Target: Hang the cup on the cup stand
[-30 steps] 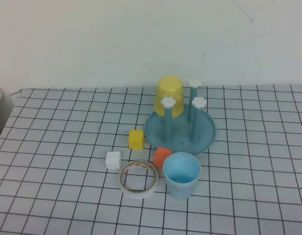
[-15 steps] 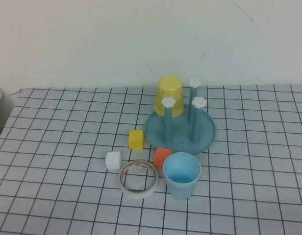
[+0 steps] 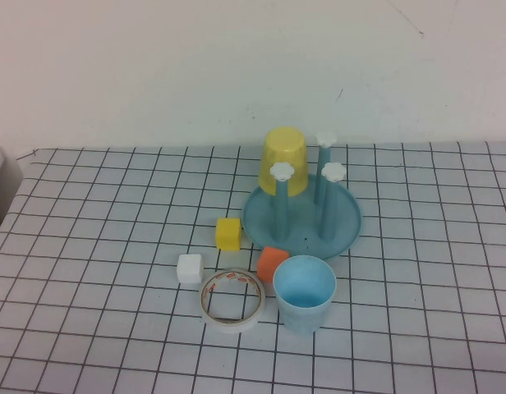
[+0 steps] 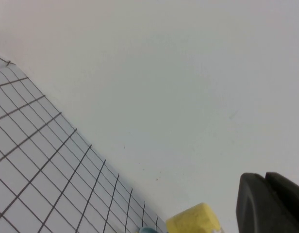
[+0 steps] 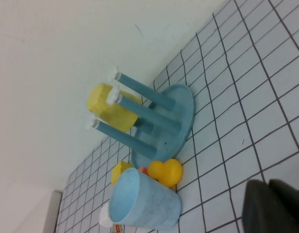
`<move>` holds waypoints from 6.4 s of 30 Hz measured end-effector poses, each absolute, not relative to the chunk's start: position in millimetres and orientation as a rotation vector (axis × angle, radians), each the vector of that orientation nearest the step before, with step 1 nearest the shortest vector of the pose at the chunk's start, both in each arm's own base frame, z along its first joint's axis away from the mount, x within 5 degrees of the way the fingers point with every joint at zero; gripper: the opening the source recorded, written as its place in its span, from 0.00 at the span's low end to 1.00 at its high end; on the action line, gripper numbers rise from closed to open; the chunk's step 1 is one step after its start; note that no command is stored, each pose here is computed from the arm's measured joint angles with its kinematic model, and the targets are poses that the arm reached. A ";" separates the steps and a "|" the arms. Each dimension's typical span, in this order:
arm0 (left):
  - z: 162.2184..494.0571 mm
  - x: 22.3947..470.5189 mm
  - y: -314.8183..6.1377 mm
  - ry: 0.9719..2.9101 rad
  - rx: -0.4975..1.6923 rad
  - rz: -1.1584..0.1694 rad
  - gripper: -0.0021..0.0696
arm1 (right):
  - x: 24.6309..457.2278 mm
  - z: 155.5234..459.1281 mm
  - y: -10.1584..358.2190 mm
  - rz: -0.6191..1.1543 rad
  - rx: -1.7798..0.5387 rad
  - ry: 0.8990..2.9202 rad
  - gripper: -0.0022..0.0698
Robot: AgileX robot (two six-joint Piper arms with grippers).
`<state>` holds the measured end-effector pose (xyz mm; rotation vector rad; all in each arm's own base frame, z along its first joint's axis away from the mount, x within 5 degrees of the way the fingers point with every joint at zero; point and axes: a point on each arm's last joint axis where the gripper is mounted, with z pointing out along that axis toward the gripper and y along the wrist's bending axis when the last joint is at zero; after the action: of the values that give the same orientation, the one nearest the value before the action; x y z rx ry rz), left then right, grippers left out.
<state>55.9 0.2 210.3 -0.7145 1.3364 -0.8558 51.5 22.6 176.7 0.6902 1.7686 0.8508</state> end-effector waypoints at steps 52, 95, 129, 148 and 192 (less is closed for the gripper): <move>287.1 309.8 -246.0 2.561 1.198 -0.213 0.73 | 50.5 174.2 24.8 0.807 0.603 1.818 0.03; 274.4 337.0 -272.7 2.381 1.096 -0.212 0.05 | 49.7 174.5 27.1 0.831 0.586 1.830 0.03; 331.2 201.3 -159.3 1.296 0.712 -0.235 0.05 | 87.3 249.2 57.5 1.334 0.364 1.793 0.22; 332.7 201.6 -158.6 1.292 0.684 -0.247 0.05 | 239.6 312.4 143.9 1.828 0.172 2.140 0.96; 318.6 209.7 -164.2 1.355 0.696 -0.249 0.41 | 290.8 321.1 203.2 1.746 0.115 2.145 0.85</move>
<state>209.7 -164.2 318.6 0.6964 1.3553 -0.2487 290.8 203.2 321.1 0.1150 2.1448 1.7457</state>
